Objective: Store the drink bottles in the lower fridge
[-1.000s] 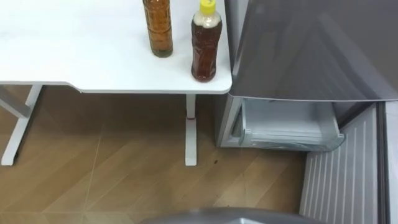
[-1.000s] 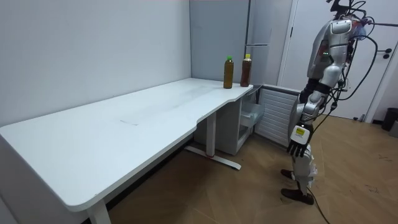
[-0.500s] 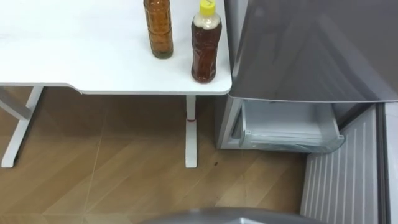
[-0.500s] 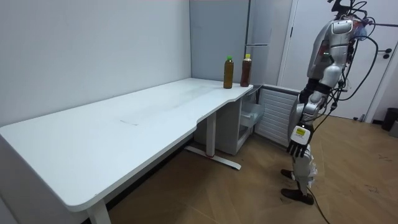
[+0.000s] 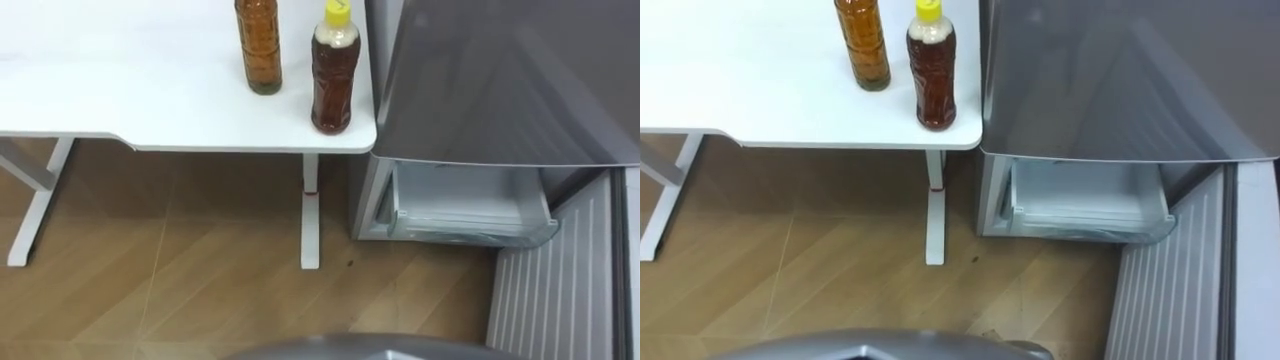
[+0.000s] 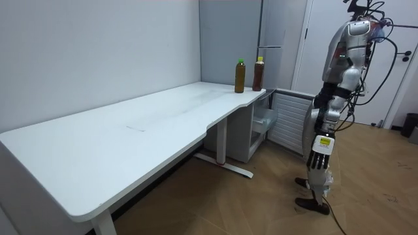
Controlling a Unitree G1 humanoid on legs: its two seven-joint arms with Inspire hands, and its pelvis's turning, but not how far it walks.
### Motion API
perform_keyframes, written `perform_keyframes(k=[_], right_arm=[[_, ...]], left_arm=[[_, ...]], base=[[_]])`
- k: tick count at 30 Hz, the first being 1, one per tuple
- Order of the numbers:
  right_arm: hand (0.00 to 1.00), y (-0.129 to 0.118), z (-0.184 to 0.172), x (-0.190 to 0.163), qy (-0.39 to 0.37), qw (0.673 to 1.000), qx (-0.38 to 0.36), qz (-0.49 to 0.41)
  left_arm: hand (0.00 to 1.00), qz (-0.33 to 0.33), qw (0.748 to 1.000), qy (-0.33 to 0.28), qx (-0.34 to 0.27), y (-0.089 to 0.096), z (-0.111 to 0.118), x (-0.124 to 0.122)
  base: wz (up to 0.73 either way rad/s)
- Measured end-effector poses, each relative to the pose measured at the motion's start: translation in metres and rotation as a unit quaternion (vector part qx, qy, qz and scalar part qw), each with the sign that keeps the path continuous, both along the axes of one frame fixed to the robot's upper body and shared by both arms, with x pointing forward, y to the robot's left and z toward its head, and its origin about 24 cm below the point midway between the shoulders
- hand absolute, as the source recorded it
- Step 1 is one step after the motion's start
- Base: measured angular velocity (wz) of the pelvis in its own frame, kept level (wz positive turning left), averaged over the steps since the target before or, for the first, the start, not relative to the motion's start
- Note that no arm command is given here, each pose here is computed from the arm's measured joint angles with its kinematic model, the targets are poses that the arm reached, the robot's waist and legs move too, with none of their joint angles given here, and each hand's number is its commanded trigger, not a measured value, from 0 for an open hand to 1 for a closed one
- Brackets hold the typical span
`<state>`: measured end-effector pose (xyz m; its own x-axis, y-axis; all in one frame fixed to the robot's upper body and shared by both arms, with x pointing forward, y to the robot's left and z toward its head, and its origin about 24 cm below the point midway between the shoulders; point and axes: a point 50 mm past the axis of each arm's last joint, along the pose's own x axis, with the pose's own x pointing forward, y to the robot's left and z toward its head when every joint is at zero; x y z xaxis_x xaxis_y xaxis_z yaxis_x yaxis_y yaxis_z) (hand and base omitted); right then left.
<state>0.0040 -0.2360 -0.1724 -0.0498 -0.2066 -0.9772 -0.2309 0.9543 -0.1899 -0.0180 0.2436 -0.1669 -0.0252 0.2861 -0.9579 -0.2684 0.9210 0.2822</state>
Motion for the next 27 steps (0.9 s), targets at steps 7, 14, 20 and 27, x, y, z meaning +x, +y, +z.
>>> perform_keyframes(k=[7,14,20,27], right_arm=[[0.00,-0.003,0.001,-0.001,-0.009,0.999,-0.010,-0.034],[0.00,-0.006,0.001,0.003,-0.025,0.998,-0.021,-0.049],[0.00,-0.013,0.004,0.013,-0.060,0.996,-0.028,-0.060],[0.00,-0.015,0.005,0.017,-0.093,0.994,-0.022,-0.059]], left_arm=[[0.00,0.241,0.963,-0.108,0.058,0.020,0.007,0.029],[0.00,0.383,0.893,-0.204,0.125,0.047,0.027,0.070],[0.00,0.432,0.820,-0.331,0.179,0.072,0.071,0.119],[0.00,0.369,0.711,-0.532,0.274,0.091,0.173,0.174]], base=[[-0.02],[-0.02],[-0.01],[0.01]])
